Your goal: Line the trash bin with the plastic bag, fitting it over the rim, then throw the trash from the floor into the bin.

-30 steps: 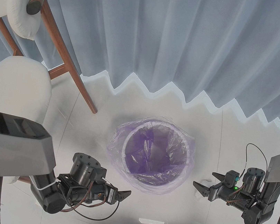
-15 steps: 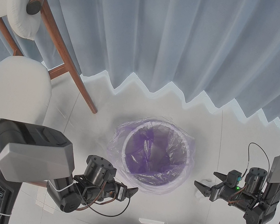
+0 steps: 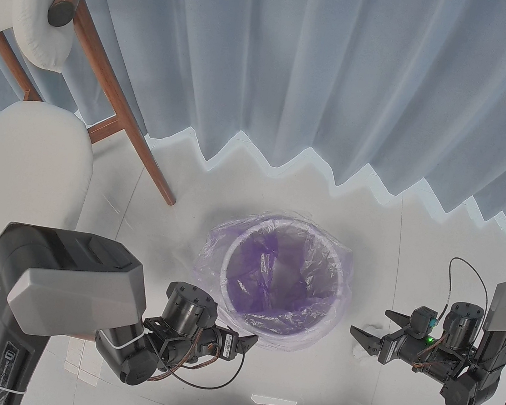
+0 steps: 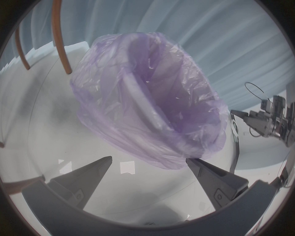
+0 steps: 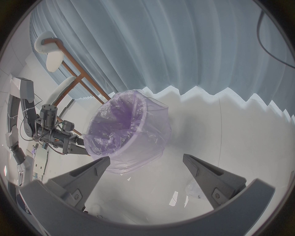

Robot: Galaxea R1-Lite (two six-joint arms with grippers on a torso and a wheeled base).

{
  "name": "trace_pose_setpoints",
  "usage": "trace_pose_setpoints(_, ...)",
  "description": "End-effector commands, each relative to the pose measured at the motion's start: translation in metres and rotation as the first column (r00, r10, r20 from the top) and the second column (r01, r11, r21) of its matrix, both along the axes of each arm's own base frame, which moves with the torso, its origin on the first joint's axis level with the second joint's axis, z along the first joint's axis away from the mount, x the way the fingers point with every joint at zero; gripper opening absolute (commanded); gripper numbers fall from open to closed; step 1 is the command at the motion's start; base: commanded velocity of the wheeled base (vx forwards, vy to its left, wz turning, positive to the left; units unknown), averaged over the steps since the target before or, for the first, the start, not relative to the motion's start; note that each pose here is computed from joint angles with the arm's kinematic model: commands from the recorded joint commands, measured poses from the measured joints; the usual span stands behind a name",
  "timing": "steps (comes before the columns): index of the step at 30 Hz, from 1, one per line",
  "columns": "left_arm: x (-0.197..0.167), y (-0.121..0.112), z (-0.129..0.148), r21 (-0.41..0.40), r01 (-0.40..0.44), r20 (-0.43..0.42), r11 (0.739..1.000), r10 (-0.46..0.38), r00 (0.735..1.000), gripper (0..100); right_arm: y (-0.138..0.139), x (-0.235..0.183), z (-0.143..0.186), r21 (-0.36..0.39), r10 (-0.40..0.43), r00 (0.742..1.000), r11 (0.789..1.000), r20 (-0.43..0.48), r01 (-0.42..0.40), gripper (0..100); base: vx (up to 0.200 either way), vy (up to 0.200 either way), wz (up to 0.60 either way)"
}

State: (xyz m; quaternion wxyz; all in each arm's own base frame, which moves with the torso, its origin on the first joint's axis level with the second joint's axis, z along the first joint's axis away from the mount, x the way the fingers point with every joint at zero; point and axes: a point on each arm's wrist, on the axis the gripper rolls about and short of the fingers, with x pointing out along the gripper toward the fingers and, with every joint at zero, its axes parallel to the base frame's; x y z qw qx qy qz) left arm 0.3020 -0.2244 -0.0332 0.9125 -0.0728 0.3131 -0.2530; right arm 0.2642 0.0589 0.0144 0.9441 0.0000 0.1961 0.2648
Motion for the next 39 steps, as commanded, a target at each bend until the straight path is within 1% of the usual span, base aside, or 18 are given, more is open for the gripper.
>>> trace_pose_setpoints(1,0.005,-0.001,-0.005,-0.026,-0.054,-0.022,0.998,0.053,0.998,100,0.001,-0.002,0.004,0.004,0.006,1.0,1.0,0.02,-0.006,100,0.0,0.0,0.0)
trace_pose_setpoints(6,0.006,-0.001,-0.005,-0.042,-0.074,-0.035,0.996,0.073,0.997,100,0.001,-0.002,0.005,0.004,0.006,1.0,1.0,0.021,-0.006,100,0.0,0.0,0.0)
trace_pose_setpoints(11,0.015,-0.002,-0.009,-0.053,-0.112,-0.02,0.992,0.112,0.994,100,0.003,-0.003,0.006,0.005,0.013,1.0,1.0,0.026,-0.013,100,0.0,0.0,0.0)
trace_pose_setpoints(12,0.016,-0.003,-0.009,-0.056,-0.119,-0.016,0.991,0.118,0.993,0,0.003,-0.004,0.007,0.005,0.015,1.0,1.0,0.027,-0.015,100,0.0,0.0,0.0)
trace_pose_setpoints(17,0.022,-0.007,-0.013,-0.06,-0.132,-0.005,0.989,0.132,0.991,0,0.003,-0.006,0.008,0.008,0.015,1.0,1.0,0.024,-0.015,100,0.0,0.0,0.0)
trace_pose_setpoints(20,0.027,-0.011,-0.013,-0.076,-0.138,0.008,0.988,0.139,0.99,0,0.003,-0.008,0.009,0.007,0.015,1.0,1.0,0.023,-0.015,100,0.0,0.0,0.0)
trace_pose_setpoints(25,0.035,-0.015,-0.016,-0.091,-0.18,0.02,0.979,0.183,0.983,0,0.003,-0.011,0.011,0.008,0.017,1.0,1.0,0.024,-0.017,100,0.0,0.0,0.0)
trace_pose_setpoints(30,0.034,-0.013,-0.025,-0.053,-0.214,0.01,0.975,0.215,0.977,0,0.003,-0.011,0.011,0.007,0.017,1.0,1.0,0.023,-0.017,100,0.0,0.0,0.0)
trace_pose_setpoints(39,0.03,-0.012,-0.038,0.04,-0.212,-0.072,0.976,0.214,0.974,0,0.002,-0.013,0.012,0.008,0.016,1.0,1.0,0.02,-0.016,100,0.0,0.0,0.0)
